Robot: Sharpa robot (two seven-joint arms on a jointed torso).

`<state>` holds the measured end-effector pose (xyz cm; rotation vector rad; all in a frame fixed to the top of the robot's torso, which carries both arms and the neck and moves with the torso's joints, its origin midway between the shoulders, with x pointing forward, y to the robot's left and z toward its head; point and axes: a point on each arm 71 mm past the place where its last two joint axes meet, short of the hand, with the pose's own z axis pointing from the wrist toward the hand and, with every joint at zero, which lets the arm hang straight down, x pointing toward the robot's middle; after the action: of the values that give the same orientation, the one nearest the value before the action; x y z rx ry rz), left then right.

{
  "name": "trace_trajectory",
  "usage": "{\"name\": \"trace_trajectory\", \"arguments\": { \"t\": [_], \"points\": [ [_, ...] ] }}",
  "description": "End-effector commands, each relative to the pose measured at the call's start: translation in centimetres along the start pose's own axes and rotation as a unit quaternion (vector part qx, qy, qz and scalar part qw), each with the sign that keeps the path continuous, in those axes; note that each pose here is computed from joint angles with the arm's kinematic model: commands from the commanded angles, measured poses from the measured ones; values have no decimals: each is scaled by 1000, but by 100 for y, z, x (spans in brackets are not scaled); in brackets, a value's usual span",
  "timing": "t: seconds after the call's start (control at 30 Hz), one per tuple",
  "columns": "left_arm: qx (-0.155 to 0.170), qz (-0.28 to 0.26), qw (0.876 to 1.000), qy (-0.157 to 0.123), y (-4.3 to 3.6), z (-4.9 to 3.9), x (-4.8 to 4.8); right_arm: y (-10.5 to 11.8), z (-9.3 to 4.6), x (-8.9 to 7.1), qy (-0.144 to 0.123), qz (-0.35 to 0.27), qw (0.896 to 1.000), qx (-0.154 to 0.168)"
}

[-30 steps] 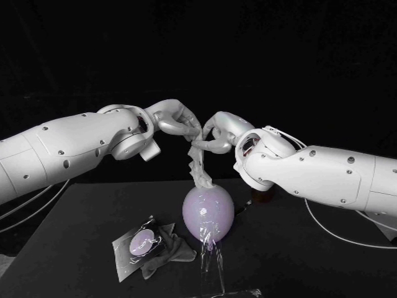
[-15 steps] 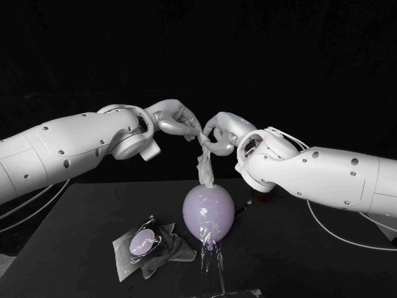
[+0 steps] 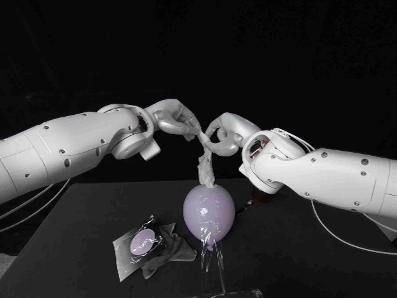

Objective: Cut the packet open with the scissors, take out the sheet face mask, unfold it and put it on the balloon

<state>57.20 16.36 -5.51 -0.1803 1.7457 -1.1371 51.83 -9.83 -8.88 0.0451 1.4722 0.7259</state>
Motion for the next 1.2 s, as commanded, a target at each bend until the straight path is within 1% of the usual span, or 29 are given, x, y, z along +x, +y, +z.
{"name": "trace_trajectory", "arguments": {
  "t": [0.03, 0.33, 0.5, 0.6, 0.7, 0.77, 0.97, 1.1, 1.2],
  "points": [
    [4, -9, 1000, 0, -21, 3, -6, 10, -3, 12, 14, 8, 1000, -12],
    [9, -19, 1000, 5, -51, 6, 26, -11, 19, 15, 20, 12, 1000, -9],
    [13, -27, 1000, 8, -67, 2, 43, -23, 31, 11, 19, 17, 1000, -8],
    [14, -29, 999, 11, -73, 1, 52, -23, 35, 2, 13, 23, 1000, -10],
    [15, -30, 999, 13, -79, 1, 61, -16, 37, -16, 2, 34, 999, -17],
    [15, -29, 999, 14, -81, 1, 64, -6, 34, -36, -10, 44, 999, -27],
    [13, -26, 999, 14, -73, 1, 56, 13, 16, -76, -31, 60, 996, -49],
    [12, -24, 1000, 13, -68, 1, 53, 16, 2, -93, -38, 64, 996, -58],
    [12, -22, 1000, 13, -66, 1, 50, 6, -5, -97, -35, 63, 996, -60]
  ]
}}
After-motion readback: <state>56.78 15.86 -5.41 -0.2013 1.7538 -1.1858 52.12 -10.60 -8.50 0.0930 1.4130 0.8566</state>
